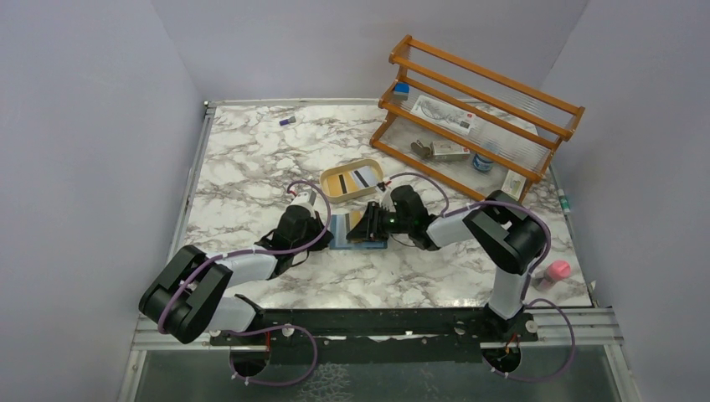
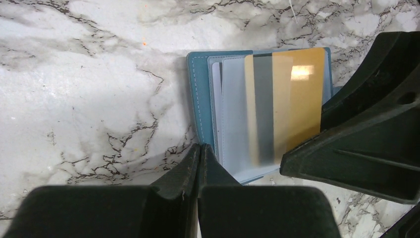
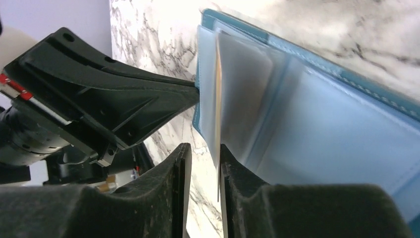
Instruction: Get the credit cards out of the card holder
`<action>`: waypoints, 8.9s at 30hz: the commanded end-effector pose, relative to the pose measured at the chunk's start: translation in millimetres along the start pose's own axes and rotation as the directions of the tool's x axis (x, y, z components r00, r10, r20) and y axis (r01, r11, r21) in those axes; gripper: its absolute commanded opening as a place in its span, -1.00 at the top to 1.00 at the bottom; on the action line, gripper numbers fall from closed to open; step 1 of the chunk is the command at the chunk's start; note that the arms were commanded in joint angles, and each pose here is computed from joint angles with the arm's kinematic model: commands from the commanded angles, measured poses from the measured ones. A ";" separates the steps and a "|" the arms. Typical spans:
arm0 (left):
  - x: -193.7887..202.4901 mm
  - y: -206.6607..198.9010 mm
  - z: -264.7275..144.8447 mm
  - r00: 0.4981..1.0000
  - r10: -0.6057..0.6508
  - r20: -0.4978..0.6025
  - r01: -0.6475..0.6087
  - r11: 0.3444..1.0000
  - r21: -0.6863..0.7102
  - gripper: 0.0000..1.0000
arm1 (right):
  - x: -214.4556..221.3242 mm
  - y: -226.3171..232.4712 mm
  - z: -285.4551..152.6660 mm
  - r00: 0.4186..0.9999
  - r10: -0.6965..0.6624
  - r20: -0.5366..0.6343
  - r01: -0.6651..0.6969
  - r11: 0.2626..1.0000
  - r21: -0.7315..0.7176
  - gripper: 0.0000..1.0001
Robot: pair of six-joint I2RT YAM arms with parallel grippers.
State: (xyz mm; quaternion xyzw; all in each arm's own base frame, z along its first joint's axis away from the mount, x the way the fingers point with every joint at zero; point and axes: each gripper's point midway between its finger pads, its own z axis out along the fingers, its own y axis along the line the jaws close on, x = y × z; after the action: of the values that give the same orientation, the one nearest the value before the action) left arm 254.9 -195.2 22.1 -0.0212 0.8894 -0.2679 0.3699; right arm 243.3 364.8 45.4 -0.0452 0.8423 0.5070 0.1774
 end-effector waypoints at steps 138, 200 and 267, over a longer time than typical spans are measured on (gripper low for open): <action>-40.7 -51.7 -28.5 1.000 0.024 -0.011 -0.024 0.999 0.025 1.00 | -41.4 40.5 1.2 0.891 -0.453 0.013 0.438 0.869 0.230 0.05; -41.4 -50.4 -35.8 0.999 0.051 -0.007 -0.051 0.998 0.023 1.00 | -75.2 31.0 -57.6 0.827 -0.560 -0.052 0.511 0.709 0.486 -0.10; -39.1 -47.6 -44.5 0.997 0.072 -0.009 -0.072 0.997 0.021 1.00 | -72.4 -49.1 -71.7 0.743 -0.578 -0.337 0.604 0.362 0.710 -0.21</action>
State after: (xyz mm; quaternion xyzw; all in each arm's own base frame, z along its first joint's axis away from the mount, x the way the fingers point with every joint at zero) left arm 244.2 -205.1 83.9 0.0051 0.8967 -0.2591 0.3589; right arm 291.6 302.4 33.6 -0.2714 0.9085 0.0710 0.3097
